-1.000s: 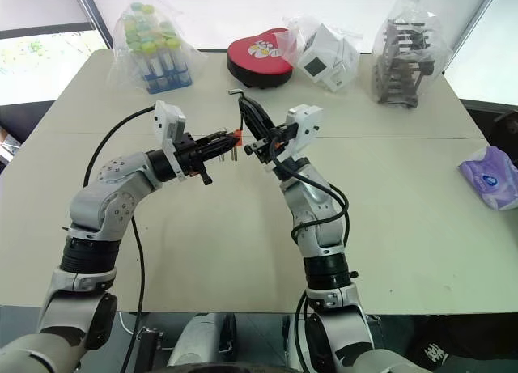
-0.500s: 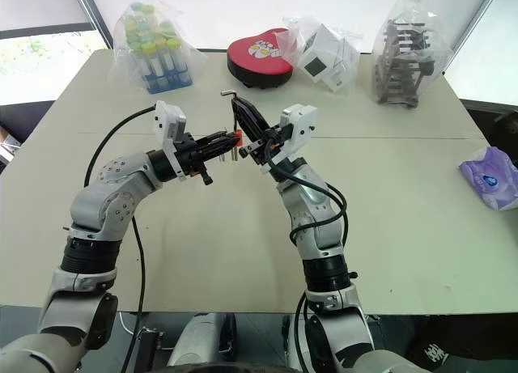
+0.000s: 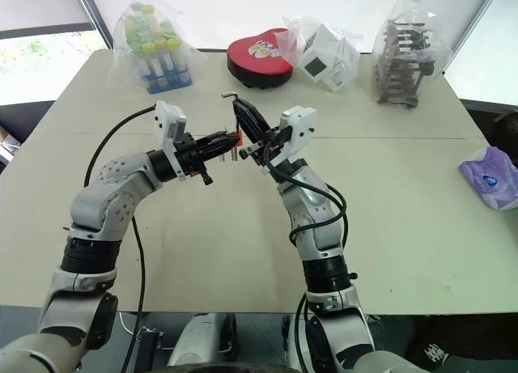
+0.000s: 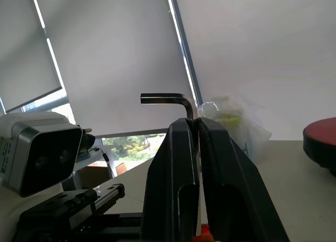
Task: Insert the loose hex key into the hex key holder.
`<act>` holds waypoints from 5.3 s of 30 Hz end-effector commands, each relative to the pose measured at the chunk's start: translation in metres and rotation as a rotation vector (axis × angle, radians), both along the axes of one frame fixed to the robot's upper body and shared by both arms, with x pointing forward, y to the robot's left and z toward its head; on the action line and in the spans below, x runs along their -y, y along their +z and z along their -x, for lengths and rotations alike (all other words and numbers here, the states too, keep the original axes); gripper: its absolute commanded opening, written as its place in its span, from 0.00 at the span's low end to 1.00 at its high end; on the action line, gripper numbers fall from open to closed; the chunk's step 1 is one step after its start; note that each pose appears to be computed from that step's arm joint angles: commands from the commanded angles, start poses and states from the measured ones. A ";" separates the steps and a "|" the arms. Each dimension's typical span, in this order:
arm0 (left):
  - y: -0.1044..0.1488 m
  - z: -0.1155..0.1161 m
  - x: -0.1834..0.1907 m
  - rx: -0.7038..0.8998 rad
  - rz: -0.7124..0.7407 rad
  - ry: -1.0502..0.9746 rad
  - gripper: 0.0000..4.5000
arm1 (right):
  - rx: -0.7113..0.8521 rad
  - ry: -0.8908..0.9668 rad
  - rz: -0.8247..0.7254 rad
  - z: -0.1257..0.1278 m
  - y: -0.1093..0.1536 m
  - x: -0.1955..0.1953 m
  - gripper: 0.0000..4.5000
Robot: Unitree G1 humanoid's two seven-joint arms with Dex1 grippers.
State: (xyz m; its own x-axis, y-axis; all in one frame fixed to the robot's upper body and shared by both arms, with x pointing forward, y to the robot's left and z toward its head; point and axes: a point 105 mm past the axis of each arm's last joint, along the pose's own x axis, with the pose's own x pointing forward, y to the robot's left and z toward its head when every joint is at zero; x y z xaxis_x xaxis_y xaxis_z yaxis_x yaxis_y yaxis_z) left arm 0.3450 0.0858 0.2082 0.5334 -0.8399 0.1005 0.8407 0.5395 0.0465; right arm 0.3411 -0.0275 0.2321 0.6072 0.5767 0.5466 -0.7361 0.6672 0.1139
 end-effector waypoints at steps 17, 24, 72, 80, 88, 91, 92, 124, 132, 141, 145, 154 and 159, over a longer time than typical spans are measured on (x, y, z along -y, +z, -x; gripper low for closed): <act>0.015 0.008 0.004 0.057 0.020 -0.035 0.00 | 0.054 -0.010 -0.019 0.000 0.011 -0.004 0.01; 0.015 0.009 0.004 0.057 0.019 -0.037 0.00 | 0.058 -0.008 -0.023 0.000 0.011 -0.005 0.01; 0.018 0.009 0.006 0.052 0.045 -0.038 0.00 | 0.054 -0.023 -0.021 -0.001 0.008 -0.004 0.01; 0.018 0.009 0.003 0.049 0.055 -0.032 0.00 | 0.054 -0.034 -0.015 -0.003 0.007 -0.002 0.01; 0.020 0.008 0.001 0.048 0.068 -0.022 0.00 | 0.055 -0.036 -0.014 -0.004 0.006 -0.001 0.01; 0.020 0.006 -0.001 0.049 0.071 -0.015 0.00 | 0.054 -0.035 -0.013 -0.003 0.005 -0.002 0.01; 0.021 0.006 -0.001 0.050 0.074 -0.012 0.00 | 0.053 -0.035 -0.012 -0.003 0.005 -0.002 0.01; 0.004 -0.001 0.023 -0.058 0.153 0.004 0.00 | -0.095 -0.316 0.266 0.027 -0.063 0.119 0.78; -0.045 -0.002 0.054 -0.471 0.321 0.045 0.00 | -0.123 -0.385 0.301 0.036 -0.065 0.141 0.78; -0.076 0.002 0.065 -0.763 0.474 0.051 0.00 | -0.141 -0.385 0.308 0.043 -0.068 0.137 0.78; -0.086 0.004 0.068 -0.849 0.508 0.038 0.00 | -0.143 -0.386 0.313 0.044 -0.069 0.136 0.78; -0.096 0.009 0.071 -0.919 0.473 0.007 0.41 | -0.147 -0.389 0.322 0.044 -0.072 0.135 0.79; -0.101 0.006 0.064 -0.888 0.418 0.059 0.99 | -0.140 -0.383 0.326 0.042 -0.072 0.132 0.79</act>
State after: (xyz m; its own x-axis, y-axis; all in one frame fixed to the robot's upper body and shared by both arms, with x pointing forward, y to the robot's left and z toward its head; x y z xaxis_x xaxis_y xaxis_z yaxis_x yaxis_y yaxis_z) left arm 0.3377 0.0196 0.1072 0.5879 -0.8070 -0.0563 0.4345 0.3737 -0.8195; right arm 0.3010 -0.1630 0.1488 0.8795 0.4166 0.2301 -0.4190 0.9071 -0.0410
